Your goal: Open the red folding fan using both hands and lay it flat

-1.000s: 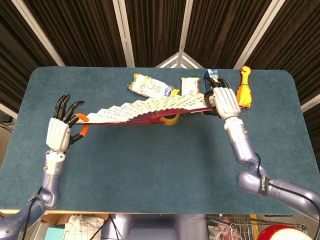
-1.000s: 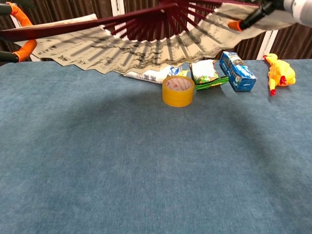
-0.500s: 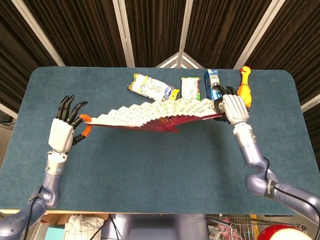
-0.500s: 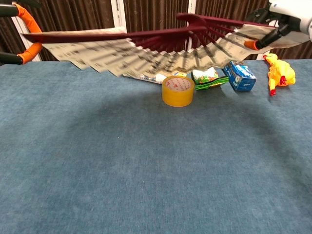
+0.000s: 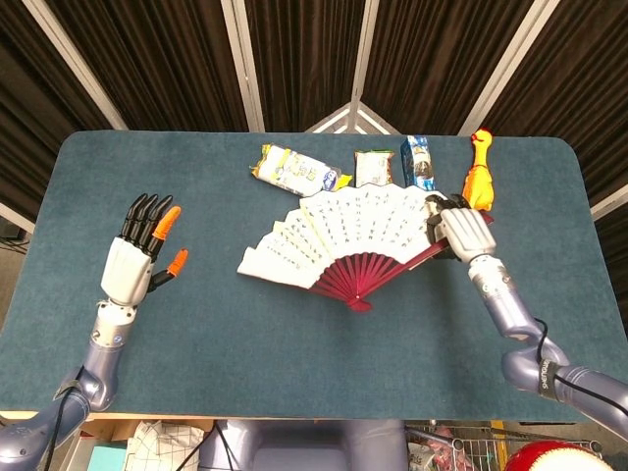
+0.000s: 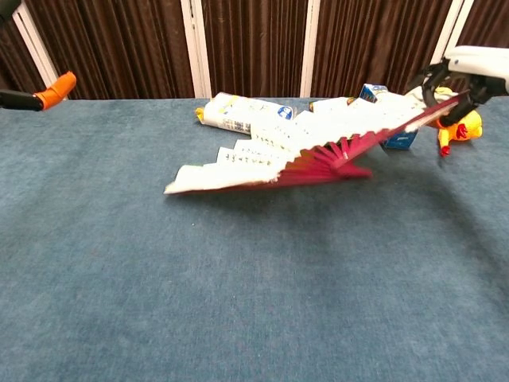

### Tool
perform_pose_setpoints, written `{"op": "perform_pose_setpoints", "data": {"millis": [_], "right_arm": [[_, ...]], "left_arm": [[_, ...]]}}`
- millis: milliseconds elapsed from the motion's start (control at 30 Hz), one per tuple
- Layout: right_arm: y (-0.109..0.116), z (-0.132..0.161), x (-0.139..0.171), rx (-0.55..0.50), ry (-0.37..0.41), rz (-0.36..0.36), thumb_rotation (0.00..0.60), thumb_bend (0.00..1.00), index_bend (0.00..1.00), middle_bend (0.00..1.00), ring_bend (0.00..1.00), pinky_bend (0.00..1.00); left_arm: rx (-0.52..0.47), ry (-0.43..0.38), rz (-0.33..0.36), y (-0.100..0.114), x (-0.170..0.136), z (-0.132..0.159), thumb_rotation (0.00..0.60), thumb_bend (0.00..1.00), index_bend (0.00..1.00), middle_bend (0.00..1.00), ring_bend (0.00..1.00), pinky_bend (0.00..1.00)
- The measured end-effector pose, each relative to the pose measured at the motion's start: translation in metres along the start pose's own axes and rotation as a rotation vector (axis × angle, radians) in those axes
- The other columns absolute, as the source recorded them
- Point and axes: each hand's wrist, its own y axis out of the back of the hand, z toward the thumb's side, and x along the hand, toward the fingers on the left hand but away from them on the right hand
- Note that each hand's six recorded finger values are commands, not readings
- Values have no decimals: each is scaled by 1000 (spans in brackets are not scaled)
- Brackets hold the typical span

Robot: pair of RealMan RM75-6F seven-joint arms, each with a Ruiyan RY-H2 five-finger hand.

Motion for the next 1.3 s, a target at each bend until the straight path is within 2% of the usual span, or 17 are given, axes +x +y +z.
{"op": "perform_pose_setpoints", "data": {"millis": [133,400,500,533,633,800,933,1100,1300], "right_arm": [[0,-10,4,72,-34,29,600,378,0,84,138,37],[8,-28,11,116,-94,45,600,373,0,63,137,37],[9,-38,17,114,-126,69,600,291,0,63,138,37],[8,-40,19,110,-133,80,600,226,0,63,138,37],[7,-42,23,91,-141,95,600,147,0,63,138,37],[8,-33,28,84,-114,98,600,147,0,63,146,37],[13,-14,29,43,-64,71,600,147,0,63,165,37],[22,6,29,-13,-5,28,600,147,0,64,166,37],[26,-3,32,48,-33,33,600,147,0,63,170,37]], "left_arm": [[-38,-6,26,8,0,1,600,511,34,0,0,9],[-67,37,40,22,-10,-5,600,511,29,0,0,0],[-71,64,35,30,-20,-6,600,505,27,0,0,0],[-71,73,31,33,-23,-6,600,480,26,0,0,0],[-63,108,10,41,-36,-7,600,387,22,0,0,0],[-92,165,-21,56,-50,-8,600,378,19,0,0,0],[-113,220,-42,67,-56,-13,600,378,19,0,0,0],[-94,291,-78,65,-66,-27,600,378,24,0,0,0],[-53,392,-97,68,-86,-48,600,380,136,0,0,0]]}}
